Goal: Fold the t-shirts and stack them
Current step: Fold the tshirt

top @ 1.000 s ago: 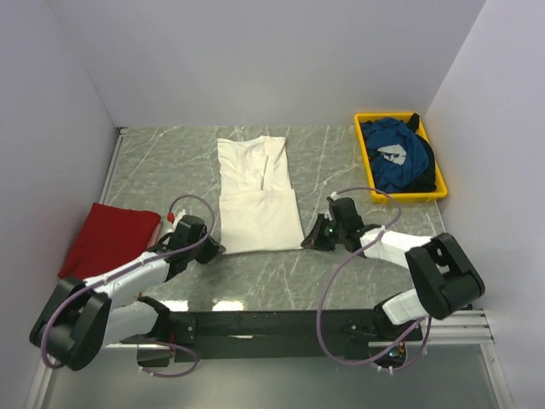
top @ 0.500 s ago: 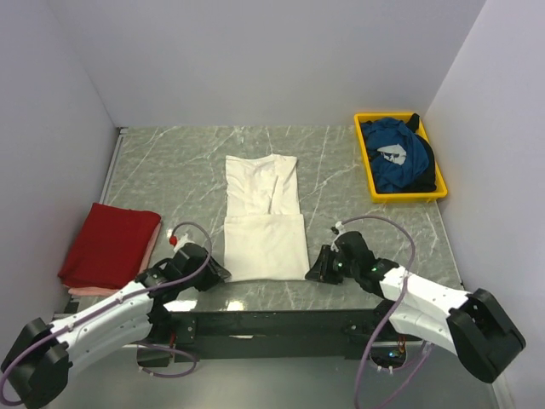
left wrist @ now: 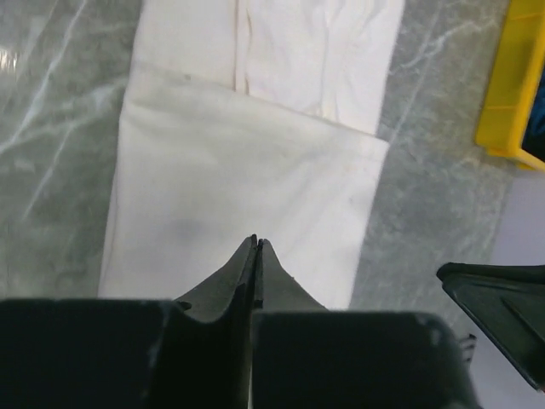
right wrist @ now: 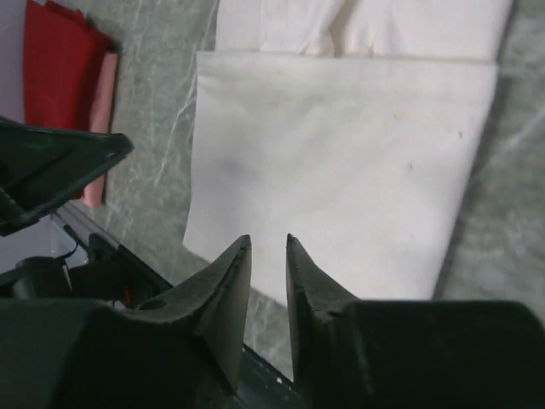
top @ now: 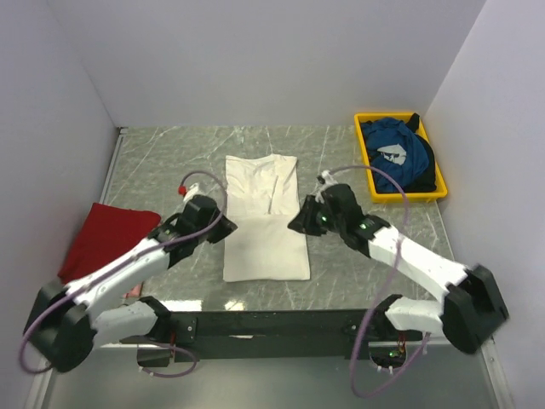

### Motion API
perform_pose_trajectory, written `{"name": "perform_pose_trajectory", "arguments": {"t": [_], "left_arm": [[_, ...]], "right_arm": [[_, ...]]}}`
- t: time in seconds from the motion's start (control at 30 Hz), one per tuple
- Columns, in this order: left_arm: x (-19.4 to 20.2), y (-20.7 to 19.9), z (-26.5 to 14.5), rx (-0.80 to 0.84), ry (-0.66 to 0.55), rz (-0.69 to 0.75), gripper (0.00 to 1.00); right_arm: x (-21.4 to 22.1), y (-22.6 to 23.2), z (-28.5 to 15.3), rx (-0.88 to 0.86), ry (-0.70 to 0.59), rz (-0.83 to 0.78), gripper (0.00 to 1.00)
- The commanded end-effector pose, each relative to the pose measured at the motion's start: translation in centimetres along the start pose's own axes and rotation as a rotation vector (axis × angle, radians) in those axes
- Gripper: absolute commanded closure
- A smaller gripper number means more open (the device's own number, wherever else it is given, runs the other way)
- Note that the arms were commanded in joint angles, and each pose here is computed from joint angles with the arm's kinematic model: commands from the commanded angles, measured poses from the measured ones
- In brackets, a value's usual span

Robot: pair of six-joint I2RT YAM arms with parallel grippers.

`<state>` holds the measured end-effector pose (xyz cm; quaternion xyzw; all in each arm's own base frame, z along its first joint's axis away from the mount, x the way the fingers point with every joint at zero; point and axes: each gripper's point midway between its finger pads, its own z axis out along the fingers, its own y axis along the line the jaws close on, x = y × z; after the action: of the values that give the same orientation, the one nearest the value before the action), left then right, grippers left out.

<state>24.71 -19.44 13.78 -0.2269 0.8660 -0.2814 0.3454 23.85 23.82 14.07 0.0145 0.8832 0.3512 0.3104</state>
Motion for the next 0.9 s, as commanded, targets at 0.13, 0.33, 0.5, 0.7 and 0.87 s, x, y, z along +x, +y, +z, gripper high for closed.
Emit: {"name": "perform_pose_trajectory", "arguments": {"t": [0.13, 0.33, 0.5, 0.7, 0.87], "left_arm": [[-2.1, -4.1, 6.4, 0.123, 0.057, 0.103, 0.99], [-2.1, -4.6, 10.3, 0.102, 0.116, 0.145, 0.99], [-1.1, -2.9, 12.6, 0.066, 0.148, 0.132, 0.99], [-0.7, 0.1, 14.7, -0.005, 0.164, 0.106, 0.99], [-0.2, 2.0, 15.5, -0.037, 0.177, 0.091, 0.99]], "right_arm": [[-3.1, 2.5, 7.8, -0.046, 0.076, -0.068, 0.76], [-3.1, 1.5, 12.2, -0.006, 0.131, -0.063, 0.78], [-2.8, 0.1, 14.6, 0.038, 0.17, -0.056, 0.79], [-1.7, -2.6, 16.3, 0.097, 0.208, -0.035, 0.8], [-0.5, -5.3, 16.9, 0.147, 0.24, -0.014, 0.81]]}}
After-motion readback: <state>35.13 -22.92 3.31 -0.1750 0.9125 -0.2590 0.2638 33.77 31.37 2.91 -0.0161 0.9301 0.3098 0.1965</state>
